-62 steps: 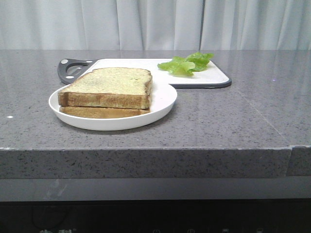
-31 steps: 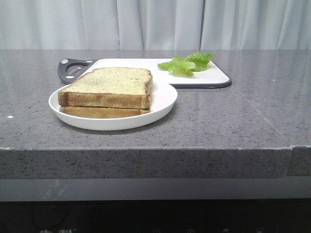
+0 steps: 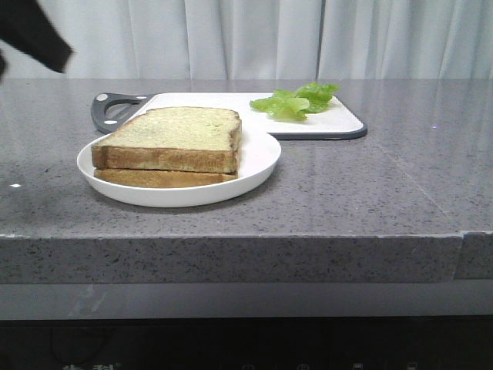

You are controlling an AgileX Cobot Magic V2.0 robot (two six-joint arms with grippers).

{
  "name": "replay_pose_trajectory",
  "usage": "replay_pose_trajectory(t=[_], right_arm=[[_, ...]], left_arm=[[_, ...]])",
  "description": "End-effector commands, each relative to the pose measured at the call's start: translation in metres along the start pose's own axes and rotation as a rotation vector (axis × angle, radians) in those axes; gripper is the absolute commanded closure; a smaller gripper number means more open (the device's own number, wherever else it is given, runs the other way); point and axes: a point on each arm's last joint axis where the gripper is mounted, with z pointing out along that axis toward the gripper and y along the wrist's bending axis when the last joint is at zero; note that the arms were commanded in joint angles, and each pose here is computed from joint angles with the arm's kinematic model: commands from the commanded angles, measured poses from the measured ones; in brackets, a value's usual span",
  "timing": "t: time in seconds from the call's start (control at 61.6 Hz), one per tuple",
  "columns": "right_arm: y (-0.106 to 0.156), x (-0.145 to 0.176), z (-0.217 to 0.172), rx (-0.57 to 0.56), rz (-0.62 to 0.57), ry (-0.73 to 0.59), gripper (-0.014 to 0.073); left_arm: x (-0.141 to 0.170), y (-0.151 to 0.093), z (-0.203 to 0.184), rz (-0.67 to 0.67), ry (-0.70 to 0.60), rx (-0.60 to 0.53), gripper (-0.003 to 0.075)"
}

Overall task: Left arm grabs bread, right arm adds lettuce
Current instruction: 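Lower the left gripper onto the top bread slice and grasp it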

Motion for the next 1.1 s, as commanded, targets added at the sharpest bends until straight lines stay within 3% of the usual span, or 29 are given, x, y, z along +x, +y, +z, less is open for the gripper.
replay_pose_trajectory(t=[0.0, 0.341, 0.73, 0.908, 1.087], right_arm=[[0.001, -0.014, -0.003, -0.003, -0.010, -0.092, 0.0083], [0.001, -0.014, -0.003, -0.003, -0.010, -0.092, 0.0083], [0.001, -0.014, -0.003, -0.003, -0.010, -0.092, 0.0083], [0.001, -0.014, -0.003, -0.003, -0.010, -0.092, 0.0083], [0.001, -0.014, -0.003, -0.003, -0.010, -0.092, 0.0083]], left_arm=[[-0.021, -0.015, 0.001, 0.002, -0.028, 0.066, 0.0295], [-0.053, -0.009, 0.050, -0.035, 0.100, 0.100, 0.0323], [-0.060, 0.001, 0.081, -0.058, 0.142, 0.087, 0.0326], [-0.060, 0.001, 0.082, -0.059, 0.142, 0.086, 0.0398], [-0.060, 0.001, 0.082, -0.059, 0.142, 0.086, 0.0526]])
